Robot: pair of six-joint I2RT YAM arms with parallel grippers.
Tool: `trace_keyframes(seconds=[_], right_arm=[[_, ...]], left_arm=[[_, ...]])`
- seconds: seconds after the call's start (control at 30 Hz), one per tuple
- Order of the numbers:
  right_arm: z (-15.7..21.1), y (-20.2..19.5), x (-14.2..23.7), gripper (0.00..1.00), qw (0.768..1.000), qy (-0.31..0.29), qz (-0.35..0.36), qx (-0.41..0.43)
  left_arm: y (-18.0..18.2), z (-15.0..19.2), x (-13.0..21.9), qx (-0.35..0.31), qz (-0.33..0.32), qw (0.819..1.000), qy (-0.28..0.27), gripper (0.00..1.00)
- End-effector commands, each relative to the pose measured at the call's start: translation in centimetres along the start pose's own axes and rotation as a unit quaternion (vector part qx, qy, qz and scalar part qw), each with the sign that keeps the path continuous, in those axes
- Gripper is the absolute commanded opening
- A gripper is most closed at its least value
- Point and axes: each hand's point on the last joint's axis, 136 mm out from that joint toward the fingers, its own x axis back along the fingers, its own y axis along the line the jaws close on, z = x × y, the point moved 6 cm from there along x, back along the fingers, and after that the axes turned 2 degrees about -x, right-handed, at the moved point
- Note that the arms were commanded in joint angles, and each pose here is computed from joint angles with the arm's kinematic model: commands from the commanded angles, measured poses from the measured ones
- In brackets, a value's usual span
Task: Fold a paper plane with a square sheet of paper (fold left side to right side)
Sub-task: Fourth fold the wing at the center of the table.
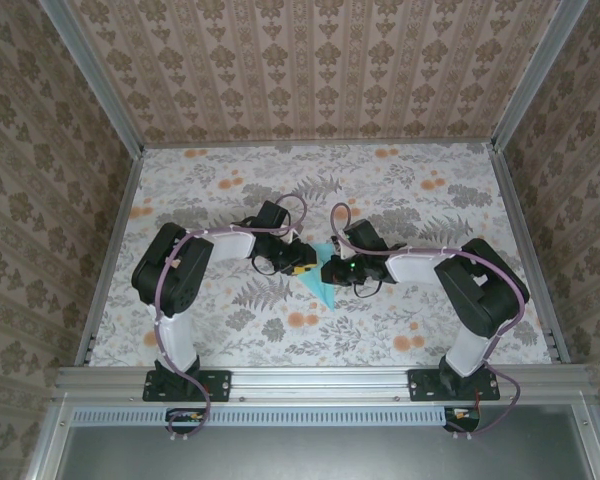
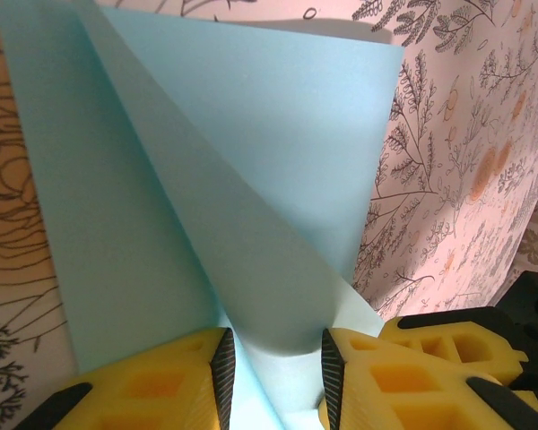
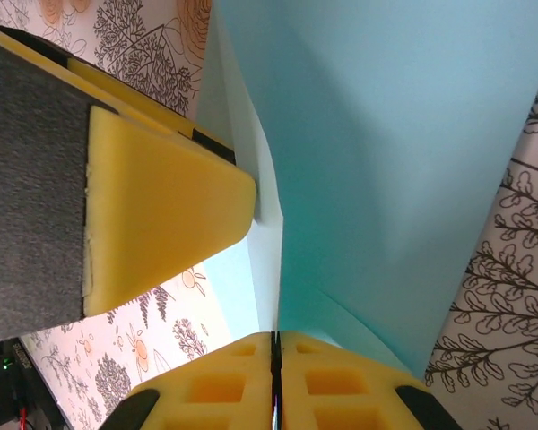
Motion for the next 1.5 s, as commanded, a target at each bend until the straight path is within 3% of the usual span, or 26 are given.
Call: trace_keyframes(seconds=[0.0,0.47,1.47], right_arm=[[-0.4,-0.1,0.6,0.09,1.0,-0.006,0.021,0.004],[-0.9,-1.2,1.5,0.1,0.997,-0.012,0.076,0.013],[-0.7,-2.0,0.5,0.1,0.995,0.012,0.097,0.012]], left_arm=[[-0.5,-0.2,0.0,-0.002,-0.002,1.0,-0.001,0.34],[-0.2,-0.1,-0.2,0.001,-0.005,1.0,0.001,0.34],[-0.4,-0.2,-0.1,-0.003,-0.006,1.0,0.003,0.34]])
